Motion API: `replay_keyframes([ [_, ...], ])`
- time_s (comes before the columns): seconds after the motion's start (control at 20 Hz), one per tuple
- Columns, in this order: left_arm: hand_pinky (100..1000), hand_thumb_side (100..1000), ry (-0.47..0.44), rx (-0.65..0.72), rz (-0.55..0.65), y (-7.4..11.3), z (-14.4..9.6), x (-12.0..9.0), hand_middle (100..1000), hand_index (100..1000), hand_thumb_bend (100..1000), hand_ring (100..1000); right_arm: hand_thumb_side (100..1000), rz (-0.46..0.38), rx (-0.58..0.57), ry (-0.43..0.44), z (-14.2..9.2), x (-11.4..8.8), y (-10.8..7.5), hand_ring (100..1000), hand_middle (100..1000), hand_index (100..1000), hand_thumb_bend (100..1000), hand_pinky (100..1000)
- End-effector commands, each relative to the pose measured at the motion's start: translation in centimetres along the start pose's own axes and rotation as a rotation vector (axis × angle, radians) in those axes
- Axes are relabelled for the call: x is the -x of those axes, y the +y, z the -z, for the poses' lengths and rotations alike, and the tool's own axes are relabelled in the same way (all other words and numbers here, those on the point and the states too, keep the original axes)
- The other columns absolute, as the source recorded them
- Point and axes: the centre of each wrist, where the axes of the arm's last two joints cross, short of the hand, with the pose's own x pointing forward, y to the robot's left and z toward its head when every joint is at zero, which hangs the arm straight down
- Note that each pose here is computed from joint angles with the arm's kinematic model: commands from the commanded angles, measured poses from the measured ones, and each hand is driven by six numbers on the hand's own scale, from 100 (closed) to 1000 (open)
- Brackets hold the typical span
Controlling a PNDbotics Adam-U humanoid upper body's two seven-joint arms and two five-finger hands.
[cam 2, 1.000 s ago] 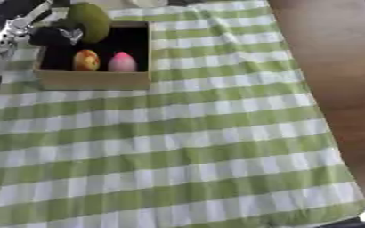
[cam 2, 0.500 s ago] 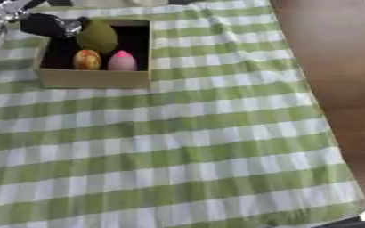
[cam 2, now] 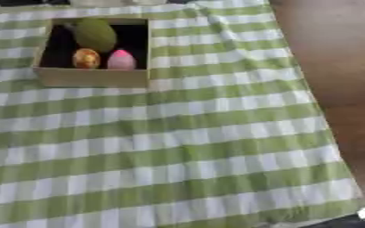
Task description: Pick up objects on the table and place them in the box.
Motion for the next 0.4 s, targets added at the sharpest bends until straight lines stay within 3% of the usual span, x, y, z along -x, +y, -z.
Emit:
replay_keyframes([
  [0.05,764,565,-0.116,-0.142,-0.08,4.4,-2.1,-3.4,759,886,100,814,531,-0.042,0.012,-0.032,0.4,-1.3,-0.7,949,622,941,100,1000],
  [0.3,746,577,-0.203,-0.324,-0.241,6.1,-7.3,-6.6,754,888,100,805,494,-0.066,0.054,-0.076,0.5,-1.9,-0.8,943,630,933,100,1000],
  [0.4,744,581,-0.225,-0.39,-0.308,6.1,-9.0,-6.8,755,888,100,804,468,-0.075,0.067,-0.098,0.5,-1.9,-0.8,941,632,930,100,1000],
])
